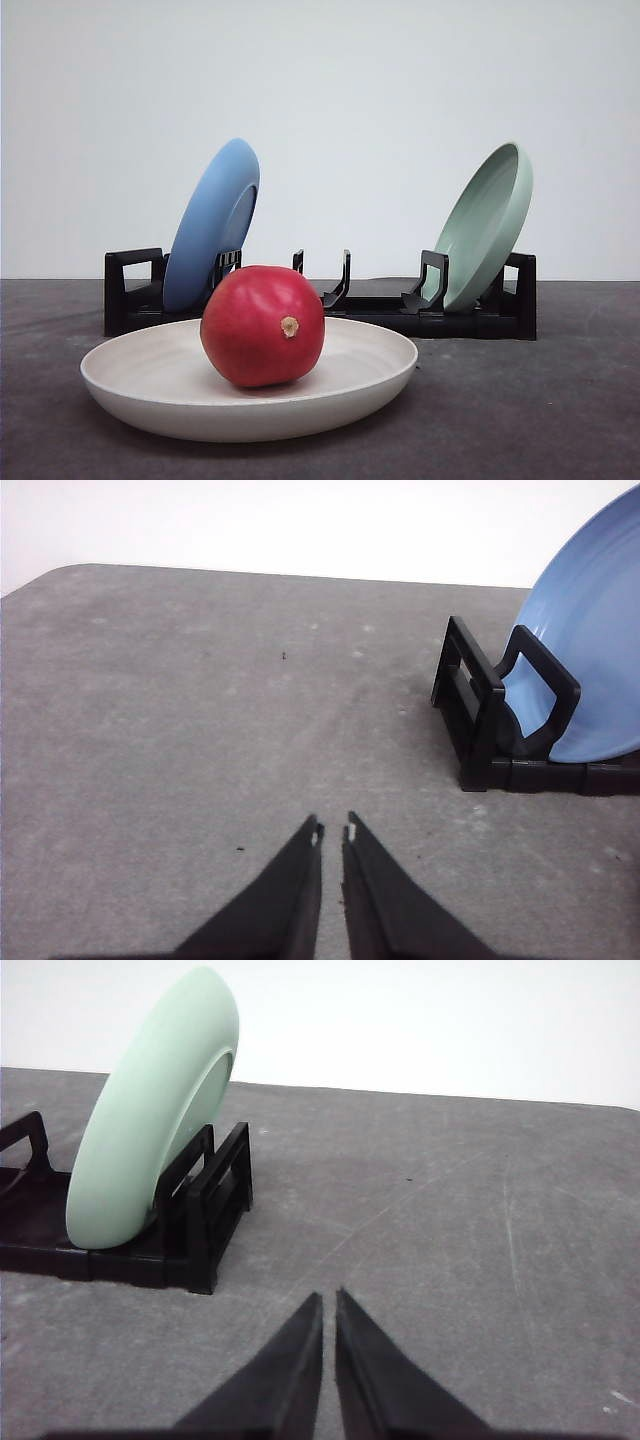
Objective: Place pomegranate in white plate
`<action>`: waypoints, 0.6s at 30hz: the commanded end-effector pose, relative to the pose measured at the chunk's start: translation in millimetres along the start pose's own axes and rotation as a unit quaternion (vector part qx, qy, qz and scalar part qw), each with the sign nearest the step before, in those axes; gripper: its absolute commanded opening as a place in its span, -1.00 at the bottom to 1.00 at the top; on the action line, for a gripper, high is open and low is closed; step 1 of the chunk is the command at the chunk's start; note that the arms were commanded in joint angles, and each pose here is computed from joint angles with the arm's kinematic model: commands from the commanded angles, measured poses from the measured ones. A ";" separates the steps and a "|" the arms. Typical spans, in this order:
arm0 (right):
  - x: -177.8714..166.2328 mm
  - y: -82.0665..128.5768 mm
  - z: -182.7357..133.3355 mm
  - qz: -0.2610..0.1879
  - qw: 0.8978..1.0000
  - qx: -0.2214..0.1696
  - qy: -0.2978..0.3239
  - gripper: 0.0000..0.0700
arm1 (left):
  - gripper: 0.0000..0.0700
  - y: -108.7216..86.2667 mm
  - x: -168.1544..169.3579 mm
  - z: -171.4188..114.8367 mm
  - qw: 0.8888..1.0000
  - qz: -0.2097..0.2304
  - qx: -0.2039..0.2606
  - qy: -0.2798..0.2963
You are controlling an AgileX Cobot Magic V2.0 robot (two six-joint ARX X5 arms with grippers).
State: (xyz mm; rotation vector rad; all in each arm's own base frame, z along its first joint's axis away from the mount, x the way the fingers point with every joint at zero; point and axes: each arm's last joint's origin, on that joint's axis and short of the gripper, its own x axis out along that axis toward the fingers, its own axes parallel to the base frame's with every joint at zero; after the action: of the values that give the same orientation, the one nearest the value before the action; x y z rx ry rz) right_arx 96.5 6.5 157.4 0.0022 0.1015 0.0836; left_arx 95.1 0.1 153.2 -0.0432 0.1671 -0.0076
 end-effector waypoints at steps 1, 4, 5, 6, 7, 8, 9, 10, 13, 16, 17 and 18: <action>0.2 0.1 0.1 0.001 1.000 -0.001 -0.006 -0.95 | -0.95 0.3 1.2 -3.7 1.000 0.002 0.005 0.006; 0.2 0.1 0.1 0.001 1.000 -0.001 -0.005 -0.95 | -0.95 0.3 1.2 -3.7 1.000 0.002 0.005 0.006; 0.2 0.1 0.1 0.001 1.000 -0.001 -0.005 -0.95 | -0.95 0.3 1.2 -3.7 1.000 0.002 0.005 0.006; 0.2 0.1 0.1 0.001 1.000 -0.001 -0.005 -0.95 | -0.95 0.3 1.2 -3.7 1.000 0.002 0.005 0.006; 0.2 0.1 0.1 0.001 1.000 -0.001 -0.006 -0.95 | -0.95 0.3 1.2 -3.7 1.000 0.002 0.005 0.006; 0.2 0.1 0.1 0.001 1.000 -0.001 -0.006 -0.95 | -0.95 0.3 1.2 -3.7 1.000 0.002 0.005 0.006; 0.2 0.1 0.1 0.001 1.000 -0.001 -0.005 -0.95 | -0.95 0.3 1.2 -3.7 1.000 0.002 0.005 0.006; 0.2 0.1 0.1 0.001 1.000 -0.001 -0.005 -0.95 | -0.95 0.3 1.2 -3.7 1.000 0.002 0.005 0.006; 0.2 0.1 0.1 0.001 1.000 -0.001 -0.006 -0.95 | -0.95 0.3 1.2 -3.7 1.000 0.002 0.005 0.006; 0.2 0.1 0.1 0.001 1.000 -0.001 -0.005 -0.95 | -0.95 0.3 1.2 -3.7 1.000 0.002 0.005 0.006; 0.2 0.1 0.1 0.001 1.000 -0.001 -0.005 -0.95 | -0.95 0.3 1.2 -3.7 1.000 0.002 0.005 0.006; 0.2 0.1 0.1 0.001 1.000 -0.001 -0.006 -0.95 | -0.95 0.3 1.2 -3.7 1.000 0.002 0.005 0.006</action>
State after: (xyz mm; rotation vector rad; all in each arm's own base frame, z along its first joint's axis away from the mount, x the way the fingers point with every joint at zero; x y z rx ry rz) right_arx 96.5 6.5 157.4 0.0022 0.1015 0.0836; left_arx 95.1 0.1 153.2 -0.0432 0.1671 -0.0076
